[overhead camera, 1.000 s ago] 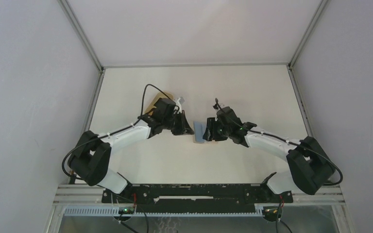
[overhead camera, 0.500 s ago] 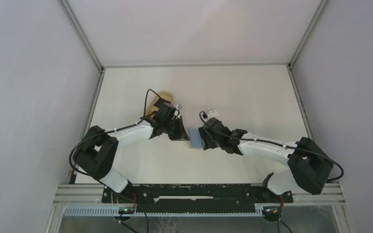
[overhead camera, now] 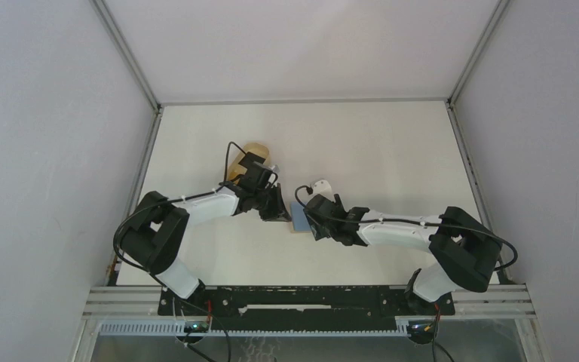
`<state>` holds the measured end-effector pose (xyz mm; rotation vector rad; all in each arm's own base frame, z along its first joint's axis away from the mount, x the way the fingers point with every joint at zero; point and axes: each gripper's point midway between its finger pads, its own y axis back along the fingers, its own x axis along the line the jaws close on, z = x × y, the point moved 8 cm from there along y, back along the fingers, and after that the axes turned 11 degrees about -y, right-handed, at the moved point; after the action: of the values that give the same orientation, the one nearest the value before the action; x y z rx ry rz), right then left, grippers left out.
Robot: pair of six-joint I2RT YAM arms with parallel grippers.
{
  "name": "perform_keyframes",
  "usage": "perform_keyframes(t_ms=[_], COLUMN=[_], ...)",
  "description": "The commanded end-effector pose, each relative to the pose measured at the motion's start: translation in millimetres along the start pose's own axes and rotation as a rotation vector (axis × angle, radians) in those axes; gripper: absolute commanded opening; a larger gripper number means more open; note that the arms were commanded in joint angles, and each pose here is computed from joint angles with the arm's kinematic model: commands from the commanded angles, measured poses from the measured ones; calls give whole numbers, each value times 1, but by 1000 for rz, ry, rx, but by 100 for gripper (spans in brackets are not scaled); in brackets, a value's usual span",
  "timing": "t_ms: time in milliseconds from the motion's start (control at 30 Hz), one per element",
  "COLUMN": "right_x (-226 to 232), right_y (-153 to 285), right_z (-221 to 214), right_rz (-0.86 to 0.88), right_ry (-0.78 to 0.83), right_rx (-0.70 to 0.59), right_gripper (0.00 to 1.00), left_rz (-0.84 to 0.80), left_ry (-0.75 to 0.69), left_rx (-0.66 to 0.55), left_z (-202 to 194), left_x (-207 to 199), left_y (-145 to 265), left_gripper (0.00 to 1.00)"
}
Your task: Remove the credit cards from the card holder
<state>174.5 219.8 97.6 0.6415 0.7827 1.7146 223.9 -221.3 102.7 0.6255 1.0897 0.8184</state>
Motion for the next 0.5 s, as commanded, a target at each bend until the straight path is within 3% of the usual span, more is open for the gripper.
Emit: perform_keyframes(t_ms=[0, 467], right_x=[6, 1], right_y=[-8, -19], right_z=[6, -11], right_rz=[-8, -70], right_ry=[23, 72], right_rx=[-59, -75], right_gripper=[68, 68], left_rz=[-10, -13], left_ry=[10, 18], left_rx=[5, 46], left_z=[-1, -4], left_x=[3, 7], left_y=[-4, -8], left_gripper=[0, 0])
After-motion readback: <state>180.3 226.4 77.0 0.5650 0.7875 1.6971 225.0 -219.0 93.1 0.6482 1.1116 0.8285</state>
